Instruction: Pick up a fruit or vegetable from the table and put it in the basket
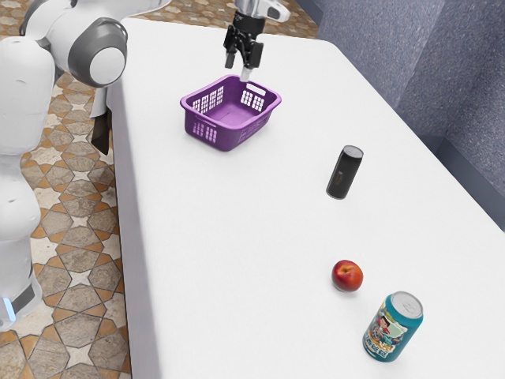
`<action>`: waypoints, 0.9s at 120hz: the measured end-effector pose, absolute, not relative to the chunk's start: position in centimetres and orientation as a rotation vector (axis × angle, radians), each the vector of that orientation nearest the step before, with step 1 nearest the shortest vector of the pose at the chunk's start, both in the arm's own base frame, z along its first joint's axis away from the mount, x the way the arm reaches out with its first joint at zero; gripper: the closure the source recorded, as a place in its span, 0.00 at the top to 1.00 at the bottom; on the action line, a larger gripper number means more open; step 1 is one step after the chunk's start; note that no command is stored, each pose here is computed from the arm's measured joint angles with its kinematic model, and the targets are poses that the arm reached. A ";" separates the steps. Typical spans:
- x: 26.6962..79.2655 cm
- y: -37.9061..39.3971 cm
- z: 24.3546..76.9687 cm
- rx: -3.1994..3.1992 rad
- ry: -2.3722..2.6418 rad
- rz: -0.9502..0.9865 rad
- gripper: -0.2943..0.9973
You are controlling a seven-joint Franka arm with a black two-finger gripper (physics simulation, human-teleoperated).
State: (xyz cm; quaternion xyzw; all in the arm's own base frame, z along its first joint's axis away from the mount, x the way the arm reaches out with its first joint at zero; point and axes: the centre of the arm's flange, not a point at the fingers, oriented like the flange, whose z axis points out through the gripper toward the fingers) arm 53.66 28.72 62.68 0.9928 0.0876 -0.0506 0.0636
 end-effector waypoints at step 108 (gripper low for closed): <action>51.8 10.3 75.3 2.917 -1.112 0.041 0.77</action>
